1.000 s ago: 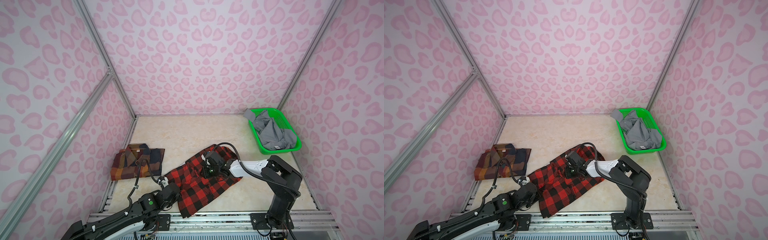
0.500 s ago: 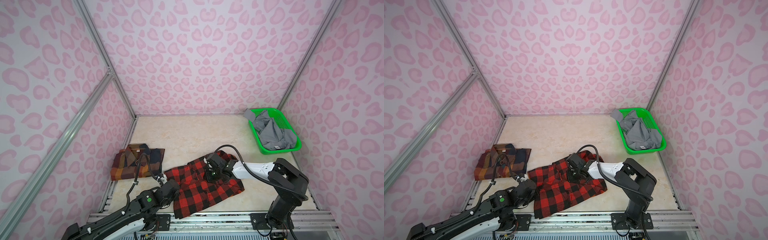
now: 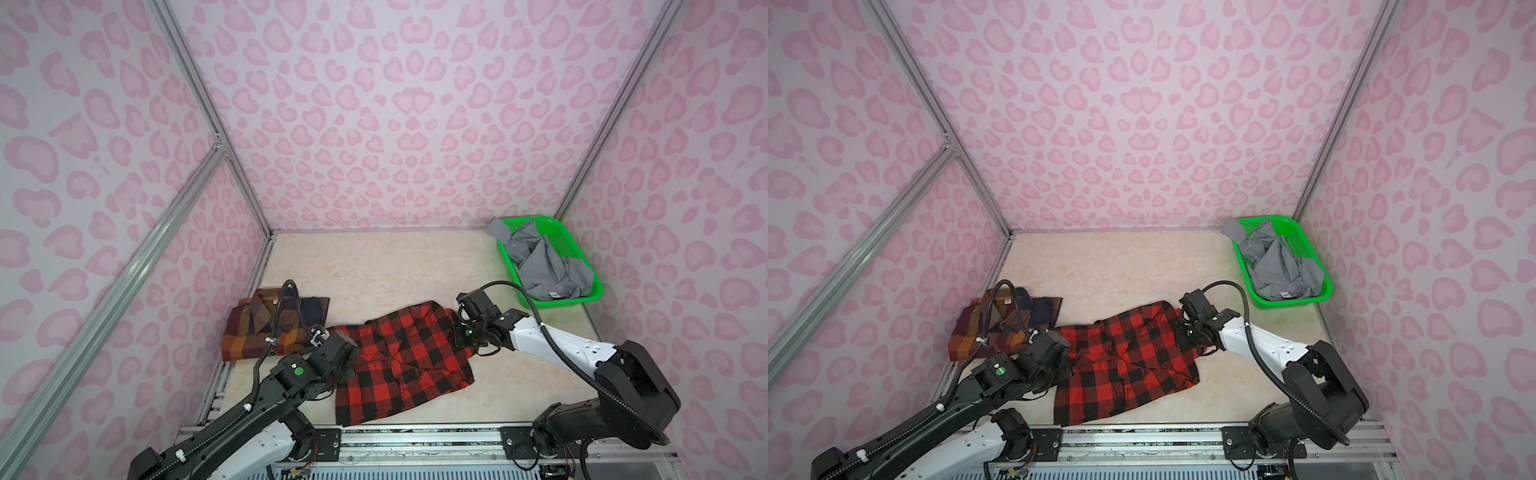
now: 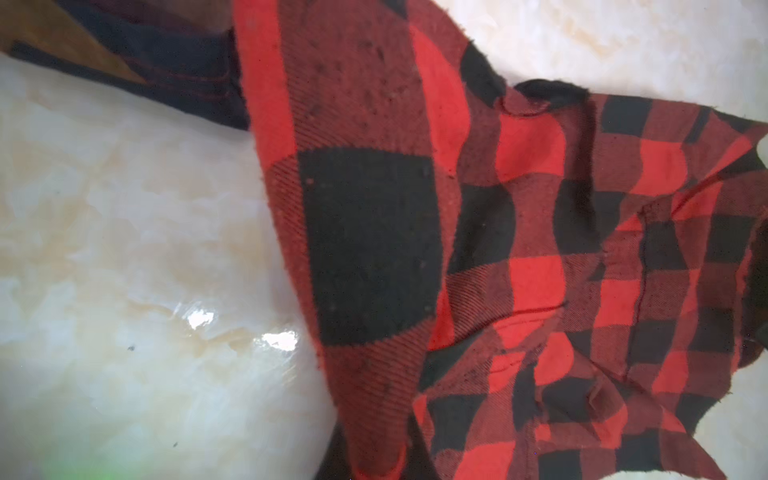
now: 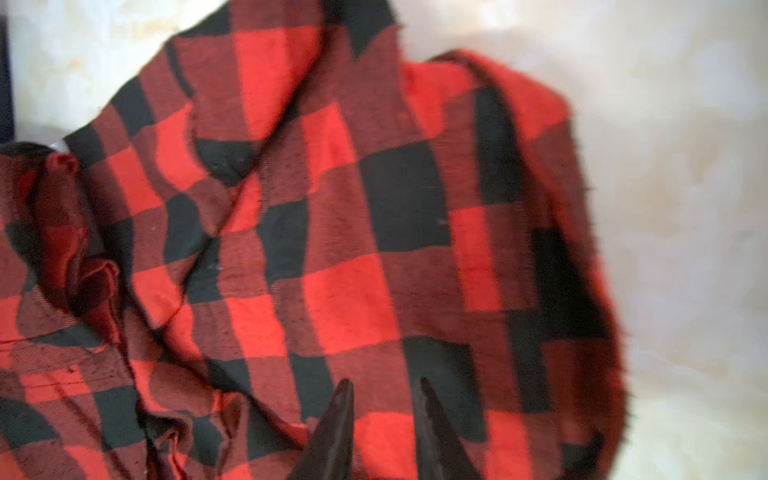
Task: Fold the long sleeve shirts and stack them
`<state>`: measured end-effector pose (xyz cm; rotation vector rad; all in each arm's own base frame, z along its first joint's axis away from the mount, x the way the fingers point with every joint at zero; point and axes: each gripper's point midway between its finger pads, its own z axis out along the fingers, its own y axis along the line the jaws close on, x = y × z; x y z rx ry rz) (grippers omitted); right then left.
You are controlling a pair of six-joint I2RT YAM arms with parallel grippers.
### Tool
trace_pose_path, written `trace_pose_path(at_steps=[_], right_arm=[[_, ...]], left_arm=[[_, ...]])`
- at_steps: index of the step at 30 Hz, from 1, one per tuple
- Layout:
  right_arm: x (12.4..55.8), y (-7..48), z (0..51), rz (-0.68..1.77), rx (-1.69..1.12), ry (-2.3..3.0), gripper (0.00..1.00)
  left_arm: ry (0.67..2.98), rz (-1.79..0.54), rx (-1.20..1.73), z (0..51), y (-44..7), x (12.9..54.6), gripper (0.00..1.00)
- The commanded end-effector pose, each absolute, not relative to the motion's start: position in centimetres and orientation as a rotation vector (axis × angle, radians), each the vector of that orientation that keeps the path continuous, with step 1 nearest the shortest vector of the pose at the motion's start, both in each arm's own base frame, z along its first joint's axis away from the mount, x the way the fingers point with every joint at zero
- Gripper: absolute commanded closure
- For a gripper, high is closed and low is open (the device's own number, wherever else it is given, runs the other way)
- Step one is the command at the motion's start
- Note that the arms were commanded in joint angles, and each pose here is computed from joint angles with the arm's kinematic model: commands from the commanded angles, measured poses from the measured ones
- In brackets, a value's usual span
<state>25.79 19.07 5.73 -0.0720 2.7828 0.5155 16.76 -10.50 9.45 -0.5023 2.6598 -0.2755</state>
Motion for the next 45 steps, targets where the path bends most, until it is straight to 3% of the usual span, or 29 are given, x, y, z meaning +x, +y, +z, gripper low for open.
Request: trace_pose_path(at_steps=[1,10,34,45], right_arm=[[25.1,17.3,4.9,0.476,-0.070,2.823,0.73],[25.1,14.6,3.1,0.429,0.065,2.830,0.72],[21.8,20.5,0.2,0.584,-0.040,2.857,0.73],[21.4,20.9,-0.3,0.602,-0.046,2.855,0.73]], left_arm=[[2.725,-0.166,-0.359,10.2,-10.0,16.6,0.96],[2.790,0.024,-0.158,13.0,-9.9,18.4,0.96],[2.835,0.298,0.079,16.0,-11.2,22.0,0.96],[2.794,0.424,0.225,16.9,-14.8,23.8,0.96]])
